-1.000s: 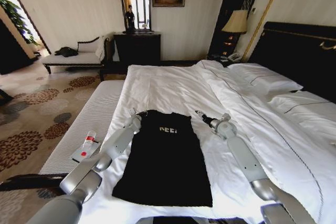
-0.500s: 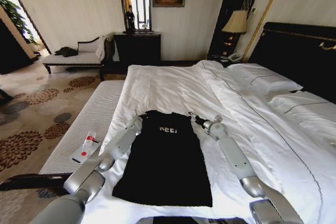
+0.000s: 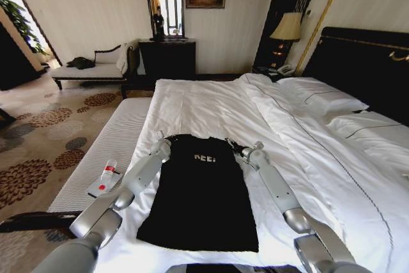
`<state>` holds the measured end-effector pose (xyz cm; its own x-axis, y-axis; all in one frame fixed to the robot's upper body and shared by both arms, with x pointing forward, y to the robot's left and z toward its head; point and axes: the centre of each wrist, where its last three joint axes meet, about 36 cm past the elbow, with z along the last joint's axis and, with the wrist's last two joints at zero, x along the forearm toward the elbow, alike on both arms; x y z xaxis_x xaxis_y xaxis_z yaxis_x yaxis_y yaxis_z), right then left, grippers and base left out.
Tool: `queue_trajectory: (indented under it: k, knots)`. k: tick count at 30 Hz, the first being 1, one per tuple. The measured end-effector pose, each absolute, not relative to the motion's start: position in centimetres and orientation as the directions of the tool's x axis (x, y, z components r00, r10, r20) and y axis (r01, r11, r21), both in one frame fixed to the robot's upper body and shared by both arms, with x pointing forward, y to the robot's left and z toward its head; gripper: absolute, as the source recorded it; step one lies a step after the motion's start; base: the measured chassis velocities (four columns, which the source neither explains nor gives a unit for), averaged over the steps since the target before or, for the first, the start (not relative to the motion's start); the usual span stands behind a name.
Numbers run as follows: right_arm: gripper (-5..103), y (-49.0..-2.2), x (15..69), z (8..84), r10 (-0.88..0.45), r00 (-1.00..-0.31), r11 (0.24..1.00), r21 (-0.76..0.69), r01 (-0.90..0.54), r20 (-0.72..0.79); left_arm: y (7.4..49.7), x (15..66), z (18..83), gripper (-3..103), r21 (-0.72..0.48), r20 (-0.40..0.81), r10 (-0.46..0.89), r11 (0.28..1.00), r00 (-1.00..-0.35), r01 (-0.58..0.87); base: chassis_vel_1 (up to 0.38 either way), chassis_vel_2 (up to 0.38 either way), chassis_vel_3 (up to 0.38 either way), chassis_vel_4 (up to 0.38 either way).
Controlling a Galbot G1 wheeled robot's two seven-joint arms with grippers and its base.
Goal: Fold the clothes on the bed.
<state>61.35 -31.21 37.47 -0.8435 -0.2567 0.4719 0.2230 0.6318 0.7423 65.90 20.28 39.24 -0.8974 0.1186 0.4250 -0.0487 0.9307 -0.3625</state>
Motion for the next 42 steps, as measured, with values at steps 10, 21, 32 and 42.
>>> queue_trajectory:
  k: [10,21,32,42]
  knots:
    - [100,-31.0,61.5,37.4,-0.258,-0.844,0.632,0.743,0.221,0.470,20.6,65.8,38.3,36,-0.334,0.466,0.118,0.941,-0.877,-0.050,0.000,0.000,0.000,0.000]
    - [100,-31.0,61.6,37.1,-0.258,-0.842,0.631,0.743,0.224,0.474,18.0,66.7,36.5,76,-0.336,0.484,0.155,0.942,-0.861,-0.020,0.000,0.000,0.000,0.000]
    - [100,-30.7,61.7,36.8,-0.263,-0.841,0.623,0.749,0.226,0.472,16.6,66.9,36.1,39,-0.333,0.465,0.168,0.943,-0.869,0.005,0.000,0.000,0.000,0.000]
    - [100,-29.6,62.2,36.4,-0.275,-0.845,0.626,0.752,0.206,0.460,18.2,66.9,36.4,3,-0.330,0.445,0.142,0.944,-0.884,-0.014,0.000,0.000,0.000,0.000]
